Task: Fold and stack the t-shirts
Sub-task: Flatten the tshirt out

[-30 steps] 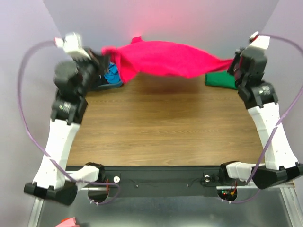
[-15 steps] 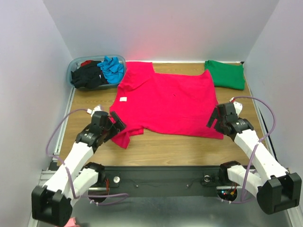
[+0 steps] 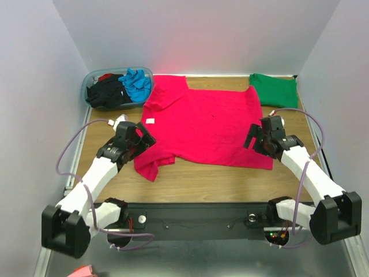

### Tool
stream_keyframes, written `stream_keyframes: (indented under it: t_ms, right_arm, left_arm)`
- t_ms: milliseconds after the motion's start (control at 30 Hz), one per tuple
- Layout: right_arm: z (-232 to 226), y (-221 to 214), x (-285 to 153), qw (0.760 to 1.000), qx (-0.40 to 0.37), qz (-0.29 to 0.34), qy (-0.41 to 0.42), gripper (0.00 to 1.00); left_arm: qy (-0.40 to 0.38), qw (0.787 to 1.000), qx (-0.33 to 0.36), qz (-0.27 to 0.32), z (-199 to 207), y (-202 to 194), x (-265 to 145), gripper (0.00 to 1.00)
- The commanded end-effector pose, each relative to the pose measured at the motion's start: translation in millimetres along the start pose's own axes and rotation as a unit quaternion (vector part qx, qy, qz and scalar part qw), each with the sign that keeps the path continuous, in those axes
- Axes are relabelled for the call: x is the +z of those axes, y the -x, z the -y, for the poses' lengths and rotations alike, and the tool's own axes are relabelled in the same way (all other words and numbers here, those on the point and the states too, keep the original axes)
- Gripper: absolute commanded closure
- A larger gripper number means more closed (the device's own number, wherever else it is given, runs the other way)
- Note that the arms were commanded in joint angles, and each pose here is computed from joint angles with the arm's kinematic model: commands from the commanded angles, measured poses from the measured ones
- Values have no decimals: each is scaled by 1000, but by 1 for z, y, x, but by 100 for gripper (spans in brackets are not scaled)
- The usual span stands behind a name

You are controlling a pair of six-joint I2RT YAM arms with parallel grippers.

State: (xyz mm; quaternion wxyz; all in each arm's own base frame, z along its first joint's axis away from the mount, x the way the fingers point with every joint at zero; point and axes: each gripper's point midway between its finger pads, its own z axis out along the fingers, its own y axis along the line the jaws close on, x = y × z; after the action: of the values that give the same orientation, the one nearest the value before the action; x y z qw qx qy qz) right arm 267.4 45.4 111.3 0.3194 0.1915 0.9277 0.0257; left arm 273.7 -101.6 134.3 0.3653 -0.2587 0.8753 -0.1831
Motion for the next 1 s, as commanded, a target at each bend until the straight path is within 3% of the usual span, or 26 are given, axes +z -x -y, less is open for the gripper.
stream_keyframes:
  t_ms: [0, 167, 300, 500, 700, 833, 900, 967]
  right_arm:
    - [-42, 8, 2, 994, -15, -2, 104, 0]
    - [-43, -4, 19, 994, -5, -17, 104, 0]
    - [-37, -9, 24, 996, -2, -21, 90, 0]
    - [-27, -16, 26, 997, 5, -18, 72, 0]
    - [-20, -23, 34, 998, 7, -27, 55, 0]
    - [-18, -24, 36, 998, 6, -29, 48, 0]
    - [-16, -25, 37, 999, 6, -29, 42, 0]
    - [-15, -26, 38, 999, 7, -28, 41, 0]
  left_arm:
    - [-36, 999, 24, -7, 25, -1, 1, 2]
    - [-41, 998, 34, -44, 31, -57, 1, 1]
    - [26, 998, 17, -55, -6, -78, 15, 2]
    - [64, 995, 6, -72, -30, -97, 23, 17]
    - [78, 993, 24, -87, -37, -112, 28, 45]
    - [108, 990, 33, -89, -49, -116, 35, 55]
    - [115, 988, 38, -93, -50, -118, 36, 66]
    - [138, 984, 47, -102, -58, -122, 36, 84]
